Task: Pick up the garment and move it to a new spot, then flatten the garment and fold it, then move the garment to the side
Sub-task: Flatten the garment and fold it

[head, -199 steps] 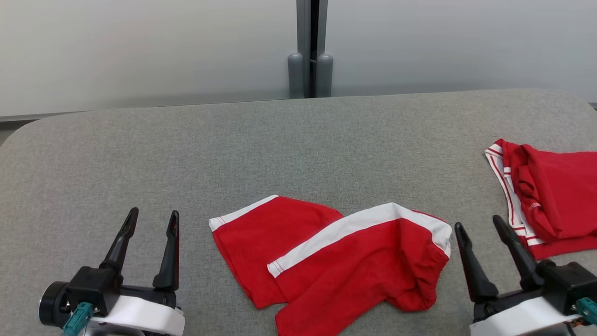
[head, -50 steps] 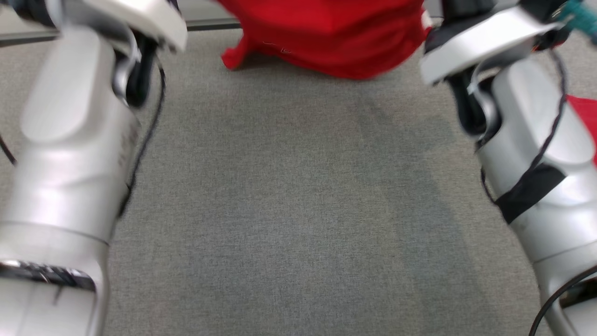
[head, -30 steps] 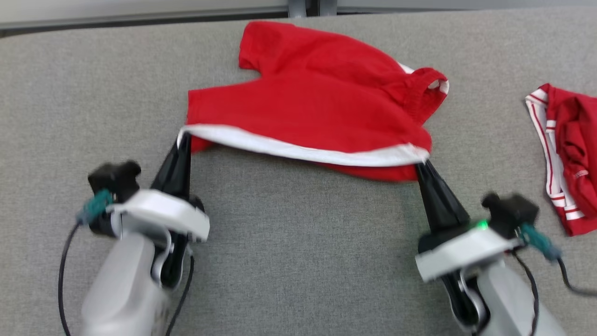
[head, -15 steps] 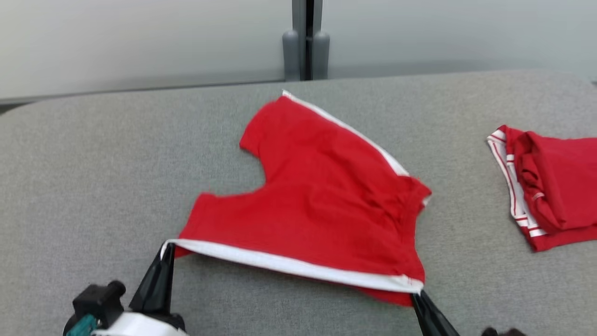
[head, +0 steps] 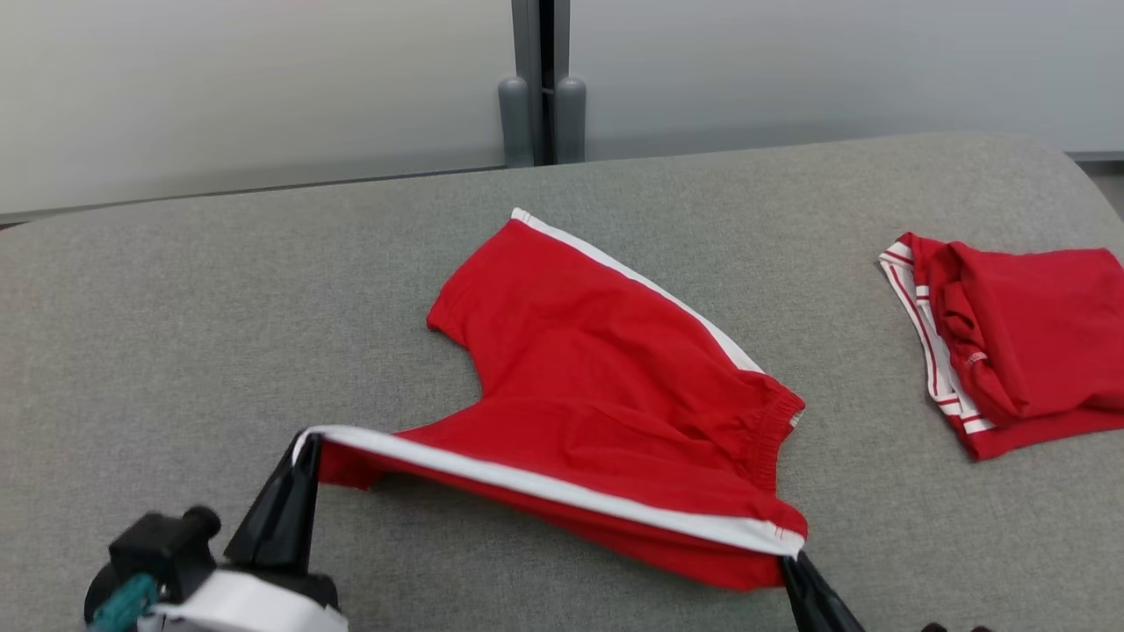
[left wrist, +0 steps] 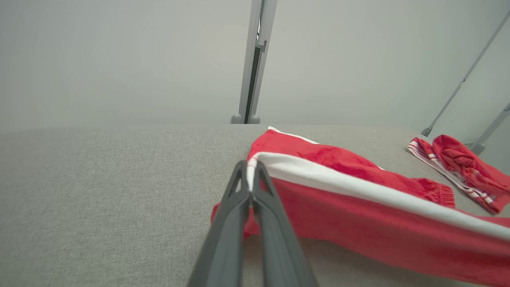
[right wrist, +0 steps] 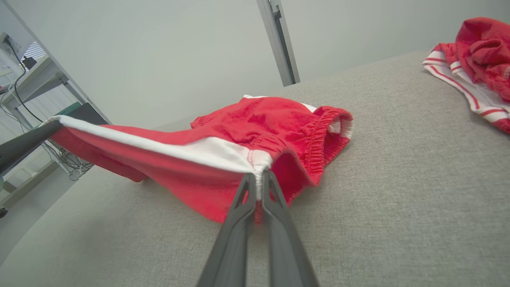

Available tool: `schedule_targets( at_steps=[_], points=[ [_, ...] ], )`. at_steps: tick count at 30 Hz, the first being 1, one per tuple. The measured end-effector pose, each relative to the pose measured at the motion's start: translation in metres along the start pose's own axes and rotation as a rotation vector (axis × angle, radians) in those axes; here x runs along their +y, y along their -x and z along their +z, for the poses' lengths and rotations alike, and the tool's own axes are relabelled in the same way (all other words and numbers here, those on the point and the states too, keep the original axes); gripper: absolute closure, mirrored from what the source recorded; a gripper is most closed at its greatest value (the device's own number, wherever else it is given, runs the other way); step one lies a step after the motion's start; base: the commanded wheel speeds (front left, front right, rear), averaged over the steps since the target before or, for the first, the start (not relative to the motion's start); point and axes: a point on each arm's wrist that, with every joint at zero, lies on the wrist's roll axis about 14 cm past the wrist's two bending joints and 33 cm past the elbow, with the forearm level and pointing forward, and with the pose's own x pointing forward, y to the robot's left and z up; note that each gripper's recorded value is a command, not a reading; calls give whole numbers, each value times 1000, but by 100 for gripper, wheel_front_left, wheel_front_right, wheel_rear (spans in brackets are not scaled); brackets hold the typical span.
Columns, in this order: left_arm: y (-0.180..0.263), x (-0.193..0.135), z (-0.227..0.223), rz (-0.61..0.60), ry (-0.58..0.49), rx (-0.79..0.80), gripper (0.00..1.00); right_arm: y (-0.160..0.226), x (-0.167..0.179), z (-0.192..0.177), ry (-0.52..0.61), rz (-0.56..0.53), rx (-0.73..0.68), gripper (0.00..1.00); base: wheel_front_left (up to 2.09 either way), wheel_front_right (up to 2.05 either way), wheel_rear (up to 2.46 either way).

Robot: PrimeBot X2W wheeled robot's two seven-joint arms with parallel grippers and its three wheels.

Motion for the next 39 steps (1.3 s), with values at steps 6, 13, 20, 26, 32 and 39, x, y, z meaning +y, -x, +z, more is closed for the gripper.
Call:
schedule_targets(
  at_steps=[6, 13, 20, 26, 32, 39],
  points=[
    [-53, -14, 11, -107, -32, -3, 100, -33, -11, 15, -37, -31, -43, 100, 0, 0, 0],
    [-145, -28, -2, -221, -77, 67, 100, -79, -43, 20, -127, -100, -69, 100, 0, 0, 0],
    [-216, -45, -32, -278, -76, 150, 100, -105, -60, 14, -195, -127, -71, 100, 0, 0, 0],
    [-254, -79, -54, -355, -84, 205, 100, -111, -77, 16, -216, -167, -84, 100, 0, 0, 0],
    [-266, -93, -82, -377, -60, 284, 72, -112, -85, 19, -209, -184, -92, 40, 0, 0, 0],
    [-265, -73, -80, -316, -41, 246, 0, -115, -80, 31, -65, -147, -107, 0, 0, 0, 0]
  ],
)
